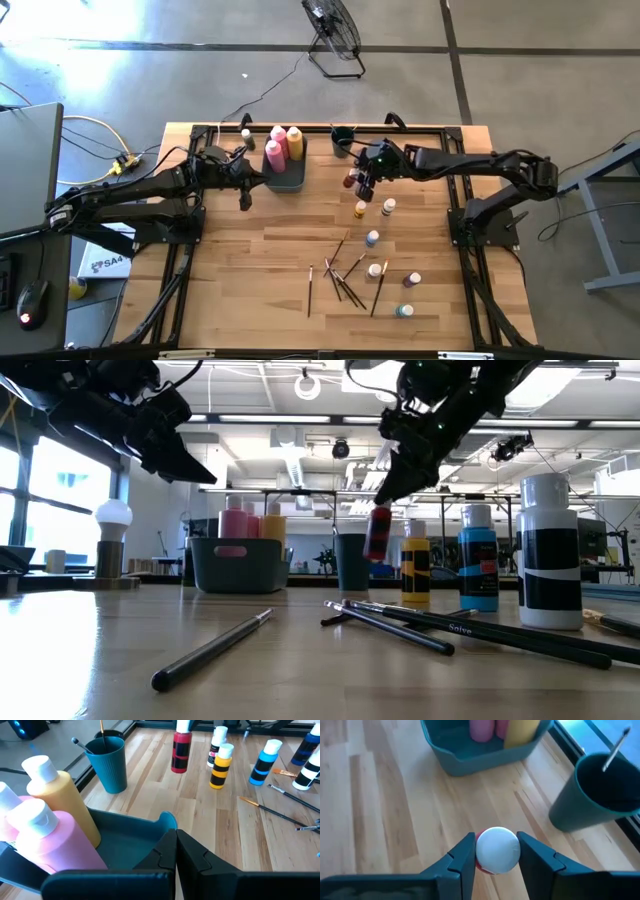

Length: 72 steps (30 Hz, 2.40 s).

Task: Pick & Place Paint Supplies
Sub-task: Move the red paint bottle from right to the middle of the table

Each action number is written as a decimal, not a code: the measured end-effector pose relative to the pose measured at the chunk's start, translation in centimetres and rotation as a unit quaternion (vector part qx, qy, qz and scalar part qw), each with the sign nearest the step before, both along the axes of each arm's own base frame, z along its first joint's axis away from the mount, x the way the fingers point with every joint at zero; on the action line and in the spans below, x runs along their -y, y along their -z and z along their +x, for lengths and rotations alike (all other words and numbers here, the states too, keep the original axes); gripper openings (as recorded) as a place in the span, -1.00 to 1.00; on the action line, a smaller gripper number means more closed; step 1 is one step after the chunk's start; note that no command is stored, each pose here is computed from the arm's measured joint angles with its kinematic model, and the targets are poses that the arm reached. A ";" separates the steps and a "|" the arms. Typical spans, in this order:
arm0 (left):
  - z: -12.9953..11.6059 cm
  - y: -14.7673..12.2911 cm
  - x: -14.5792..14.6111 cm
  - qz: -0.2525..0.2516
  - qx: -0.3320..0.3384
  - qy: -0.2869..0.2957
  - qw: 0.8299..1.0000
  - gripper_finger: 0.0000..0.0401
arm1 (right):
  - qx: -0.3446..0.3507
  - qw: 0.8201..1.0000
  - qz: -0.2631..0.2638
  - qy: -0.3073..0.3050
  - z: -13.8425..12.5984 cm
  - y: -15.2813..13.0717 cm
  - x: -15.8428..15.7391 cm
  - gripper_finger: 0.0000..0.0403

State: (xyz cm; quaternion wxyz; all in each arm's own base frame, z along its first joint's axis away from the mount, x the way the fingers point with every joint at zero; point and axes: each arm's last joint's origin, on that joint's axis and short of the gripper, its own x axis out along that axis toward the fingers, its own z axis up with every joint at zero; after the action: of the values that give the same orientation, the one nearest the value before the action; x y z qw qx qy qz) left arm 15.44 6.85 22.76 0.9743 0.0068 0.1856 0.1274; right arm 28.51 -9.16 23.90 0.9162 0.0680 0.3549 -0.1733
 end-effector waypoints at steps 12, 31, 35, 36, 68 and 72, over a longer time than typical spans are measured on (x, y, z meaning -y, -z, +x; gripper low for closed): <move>0.0 0.0 0.0 0.002 0.001 0.001 1.000 -1.00 | 0.041 0.999 -0.010 -0.020 1.1 -1.3 -1.2 -0.41; 0.0 0.0 0.0 0.001 0.000 0.001 1.000 -1.00 | -0.023 0.998 0.009 -0.061 9.3 1.1 -0.4 -0.42; 0.0 0.0 0.0 0.000 -0.002 0.003 1.000 -1.00 | -0.046 0.996 0.005 -0.078 10.6 1.4 -0.7 -0.39; 0.0 0.1 0.0 -0.001 -0.003 0.003 1.000 -1.00 | -0.044 0.996 0.006 -0.082 10.9 1.4 -0.8 -0.40; 0.0 0.1 0.0 -0.001 -0.003 0.000 1.000 -1.00 | -0.066 0.993 0.010 -0.102 12.5 3.8 -0.9 -0.31; 0.0 0.1 0.0 -0.001 -0.003 0.001 1.000 -1.00 | -0.062 0.992 0.005 -0.110 12.6 3.7 -0.9 -0.26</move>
State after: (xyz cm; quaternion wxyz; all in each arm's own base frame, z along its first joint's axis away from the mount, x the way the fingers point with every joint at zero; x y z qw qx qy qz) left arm 15.42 6.84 22.71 0.9738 0.0067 0.1886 0.1268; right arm 41.08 -8.28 20.22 0.9056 0.0221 0.4171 -0.0734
